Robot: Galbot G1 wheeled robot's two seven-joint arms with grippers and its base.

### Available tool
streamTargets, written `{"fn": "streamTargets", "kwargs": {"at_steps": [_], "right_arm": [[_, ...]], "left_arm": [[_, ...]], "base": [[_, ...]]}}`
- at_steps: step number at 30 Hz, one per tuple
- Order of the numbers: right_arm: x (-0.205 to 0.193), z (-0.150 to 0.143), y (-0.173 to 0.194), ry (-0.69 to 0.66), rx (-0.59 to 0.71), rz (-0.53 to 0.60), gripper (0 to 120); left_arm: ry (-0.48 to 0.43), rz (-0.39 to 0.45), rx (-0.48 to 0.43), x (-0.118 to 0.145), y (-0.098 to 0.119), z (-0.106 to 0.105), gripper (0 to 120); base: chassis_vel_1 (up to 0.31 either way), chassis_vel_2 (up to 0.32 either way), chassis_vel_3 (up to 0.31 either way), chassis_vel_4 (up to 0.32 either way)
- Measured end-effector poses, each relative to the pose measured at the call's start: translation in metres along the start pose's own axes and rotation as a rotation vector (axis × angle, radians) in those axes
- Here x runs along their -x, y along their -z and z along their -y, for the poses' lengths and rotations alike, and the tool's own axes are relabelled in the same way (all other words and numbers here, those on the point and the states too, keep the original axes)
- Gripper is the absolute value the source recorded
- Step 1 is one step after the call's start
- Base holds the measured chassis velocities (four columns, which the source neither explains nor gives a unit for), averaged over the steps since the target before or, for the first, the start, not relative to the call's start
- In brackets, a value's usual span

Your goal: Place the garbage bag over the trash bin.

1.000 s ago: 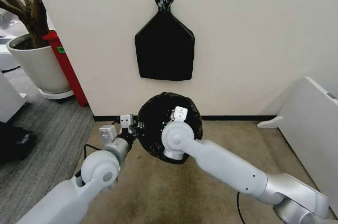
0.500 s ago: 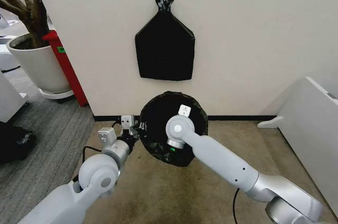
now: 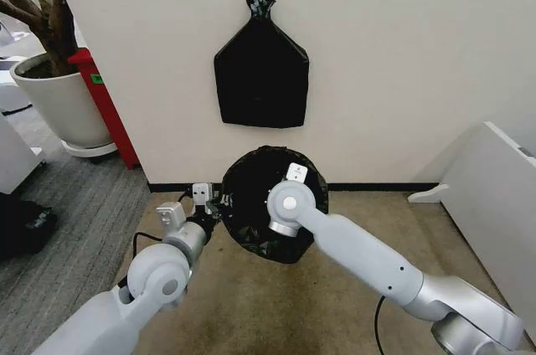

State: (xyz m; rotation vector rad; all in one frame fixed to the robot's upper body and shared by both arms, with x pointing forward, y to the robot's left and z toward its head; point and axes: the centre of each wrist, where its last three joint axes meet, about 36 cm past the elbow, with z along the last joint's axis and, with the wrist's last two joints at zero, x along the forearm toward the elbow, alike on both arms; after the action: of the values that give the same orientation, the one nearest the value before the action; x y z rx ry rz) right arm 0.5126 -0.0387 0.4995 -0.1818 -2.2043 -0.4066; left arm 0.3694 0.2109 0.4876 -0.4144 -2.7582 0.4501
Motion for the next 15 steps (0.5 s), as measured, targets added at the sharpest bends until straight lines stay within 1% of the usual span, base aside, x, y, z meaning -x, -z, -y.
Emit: {"fn": "streamTargets", "kwargs": {"at_steps": [5, 10, 13, 15], "right_arm": [[0.011, 0.011, 0.001, -0.02, 0.0, -0.005, 0], [0.013, 0.014, -0.002, -0.018, 0.004, -0.013, 0], [0.004, 0.008, -0.006, 0.005, -0.003, -0.006, 0], [-0.011, 0.002, -0.006, 0.037, -0.008, 0.001, 0]], "left_arm": [[-0.005, 0.002, -0.003, -0.004, 0.0, 0.001, 1], [-0.006, 0.004, -0.008, -0.004, 0.0, 0.002, 1], [-0.001, 0.004, -0.01, -0.001, -0.001, 0.002, 1], [0.003, 0.003, -0.009, 0.0, -0.001, 0.001, 0]], "base": [[0.0, 0.0, 0.0, 0.0], [0.0, 0.0, 0.0, 0.0], [0.0, 0.0, 0.0, 0.0], [0.0, 0.0, 0.0, 0.0]]}}
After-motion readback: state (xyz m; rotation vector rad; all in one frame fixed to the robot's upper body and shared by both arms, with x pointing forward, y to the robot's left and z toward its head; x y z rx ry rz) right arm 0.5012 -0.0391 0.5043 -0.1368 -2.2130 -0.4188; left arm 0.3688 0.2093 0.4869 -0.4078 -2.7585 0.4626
